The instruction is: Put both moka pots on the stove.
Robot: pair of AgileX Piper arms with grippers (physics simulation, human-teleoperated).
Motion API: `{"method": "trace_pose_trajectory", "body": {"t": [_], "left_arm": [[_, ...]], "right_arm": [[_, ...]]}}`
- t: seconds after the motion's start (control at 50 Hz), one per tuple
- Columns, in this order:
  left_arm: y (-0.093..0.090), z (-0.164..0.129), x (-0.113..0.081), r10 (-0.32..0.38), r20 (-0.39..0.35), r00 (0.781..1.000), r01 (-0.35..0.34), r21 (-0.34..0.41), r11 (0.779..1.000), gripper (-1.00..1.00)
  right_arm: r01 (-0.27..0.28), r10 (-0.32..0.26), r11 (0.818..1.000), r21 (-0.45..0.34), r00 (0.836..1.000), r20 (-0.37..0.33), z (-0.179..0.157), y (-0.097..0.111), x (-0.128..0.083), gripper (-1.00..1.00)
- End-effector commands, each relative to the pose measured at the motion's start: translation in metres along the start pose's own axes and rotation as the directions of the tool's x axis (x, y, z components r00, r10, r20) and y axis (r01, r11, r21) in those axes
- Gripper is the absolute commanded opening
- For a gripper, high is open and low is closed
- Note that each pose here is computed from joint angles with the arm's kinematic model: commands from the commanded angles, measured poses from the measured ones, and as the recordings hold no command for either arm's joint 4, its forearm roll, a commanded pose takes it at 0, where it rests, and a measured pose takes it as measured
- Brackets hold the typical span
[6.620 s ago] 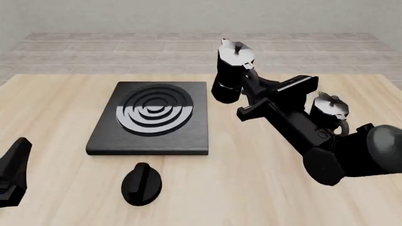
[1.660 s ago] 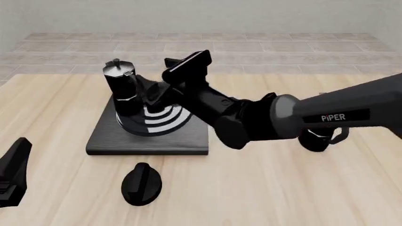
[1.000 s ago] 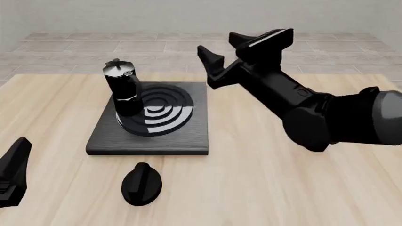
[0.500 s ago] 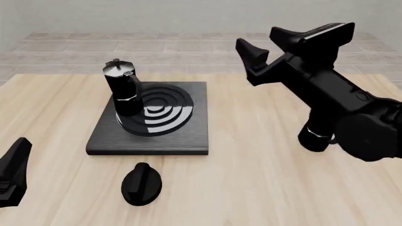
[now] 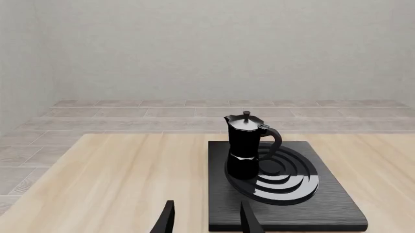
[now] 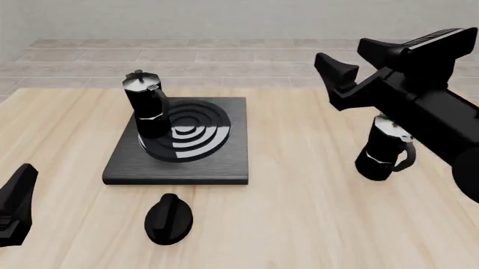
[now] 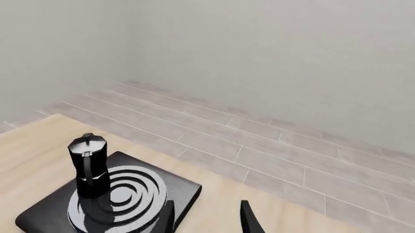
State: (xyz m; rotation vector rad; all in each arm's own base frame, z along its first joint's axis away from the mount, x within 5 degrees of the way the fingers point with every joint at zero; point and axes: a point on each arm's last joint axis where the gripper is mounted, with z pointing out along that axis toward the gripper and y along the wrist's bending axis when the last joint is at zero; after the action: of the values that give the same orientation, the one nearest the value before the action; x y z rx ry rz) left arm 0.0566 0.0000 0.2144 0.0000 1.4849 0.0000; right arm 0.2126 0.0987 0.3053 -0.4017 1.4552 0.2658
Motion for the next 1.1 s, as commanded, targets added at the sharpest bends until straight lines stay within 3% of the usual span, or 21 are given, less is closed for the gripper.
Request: {"method": "trace_pose_trajectory", "body": {"t": [0.02,0.28,0.38,0.56,0.72,0.92,1.02,1.1], "left_arm": [[0.0,0.0,0.0,0.0,0.0,1.0,0.0,0.0,1.0,1.0],[0.0,0.0,0.0,0.0,0.0,1.0,0.0,0.0,1.0,1.0],[0.0,0.0,0.0,0.0,0.0,1.0,0.0,0.0,1.0,1.0],[0.0,0.0,0.0,0.0,0.0,1.0,0.0,0.0,1.0,1.0],[0.0,0.0,0.0,0.0,0.0,1.0,0.0,0.0,1.0,1.0],[0.0,0.0,0.0,0.0,0.0,1.0,0.0,0.0,1.0,1.0],[0.0,0.0,0.0,0.0,0.0,1.0,0.0,0.0,1.0,1.0],[0.0,0.0,0.0,0.0,0.0,1.0,0.0,0.0,1.0,1.0]], "right_arm": [[0.008,-0.006,0.998,0.07,1.0,-0.03,-0.024,-0.016,-0.006,1.0],[-0.023,0.034,0.986,0.168,0.998,-0.061,-0.06,-0.031,-0.008,1.0],[-0.027,0.042,0.972,0.234,0.997,-0.059,-0.073,-0.041,-0.013,1.0],[-0.046,0.072,0.957,0.288,0.994,-0.078,-0.101,-0.042,-0.015,1.0],[-0.029,0.069,0.938,0.347,0.992,-0.103,-0.115,-0.046,-0.015,1.0],[-0.046,0.124,0.921,0.387,0.976,-0.179,-0.123,-0.047,0.009,1.0],[-0.059,0.165,0.912,0.407,0.958,-0.232,-0.12,-0.05,0.024,1.0],[-0.033,0.153,0.906,0.423,0.955,-0.254,-0.127,-0.05,0.031,1.0]]}}
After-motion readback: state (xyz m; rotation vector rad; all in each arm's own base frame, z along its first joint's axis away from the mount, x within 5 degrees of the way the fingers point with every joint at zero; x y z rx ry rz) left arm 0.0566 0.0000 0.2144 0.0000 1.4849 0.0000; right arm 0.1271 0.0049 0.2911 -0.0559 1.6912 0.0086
